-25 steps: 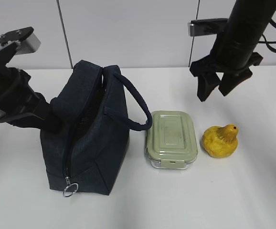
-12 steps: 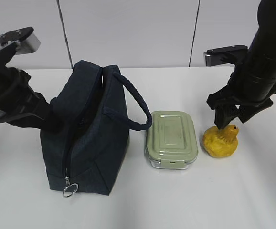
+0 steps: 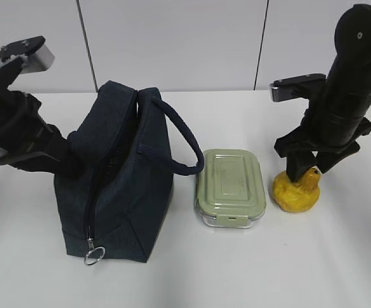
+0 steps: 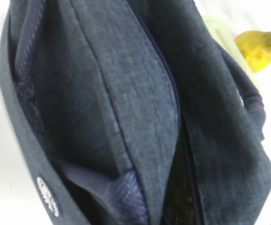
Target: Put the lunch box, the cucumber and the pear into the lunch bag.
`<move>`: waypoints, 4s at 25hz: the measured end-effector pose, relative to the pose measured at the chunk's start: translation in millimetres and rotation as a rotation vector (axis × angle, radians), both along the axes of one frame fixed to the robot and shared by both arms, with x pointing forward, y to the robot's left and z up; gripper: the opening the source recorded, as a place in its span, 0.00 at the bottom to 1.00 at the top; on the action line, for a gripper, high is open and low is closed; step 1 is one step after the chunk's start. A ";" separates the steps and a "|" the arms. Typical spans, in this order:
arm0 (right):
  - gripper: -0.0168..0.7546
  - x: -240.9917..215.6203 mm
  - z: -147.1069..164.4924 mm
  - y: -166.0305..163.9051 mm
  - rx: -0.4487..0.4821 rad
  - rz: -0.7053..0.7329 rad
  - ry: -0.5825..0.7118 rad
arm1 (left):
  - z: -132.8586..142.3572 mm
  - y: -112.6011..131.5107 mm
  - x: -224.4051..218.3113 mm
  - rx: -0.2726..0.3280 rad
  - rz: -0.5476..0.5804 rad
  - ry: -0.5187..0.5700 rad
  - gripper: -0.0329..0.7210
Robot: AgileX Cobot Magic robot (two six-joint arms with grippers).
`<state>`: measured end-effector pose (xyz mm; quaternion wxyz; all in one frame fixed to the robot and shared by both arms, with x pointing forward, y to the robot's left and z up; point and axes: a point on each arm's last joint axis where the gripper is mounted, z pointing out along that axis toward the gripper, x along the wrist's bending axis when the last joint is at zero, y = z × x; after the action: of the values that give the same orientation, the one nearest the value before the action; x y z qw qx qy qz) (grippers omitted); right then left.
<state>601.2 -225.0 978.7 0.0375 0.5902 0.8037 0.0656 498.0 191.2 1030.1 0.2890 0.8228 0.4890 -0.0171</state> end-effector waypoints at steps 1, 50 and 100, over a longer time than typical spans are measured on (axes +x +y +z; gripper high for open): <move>0.62 0.5 -2.5 0.1 -0.001 0.000 0.007 | 0.0 0.0 0.0 0.000 0.000 0.000 0.05; 0.33 -5.4 84.0 162.7 0.458 0.469 -0.259 | 0.2 0.1 0.7 0.000 0.004 -0.007 0.05; 0.68 -4.5 -78.5 -27.3 0.874 -0.178 -0.031 | 0.3 0.0 0.9 -0.002 0.006 -0.008 0.05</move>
<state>596.6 -252.3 900.3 -0.1980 0.6163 0.6459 0.4047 498.9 191.2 1030.4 0.2920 0.8211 0.4903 -0.0134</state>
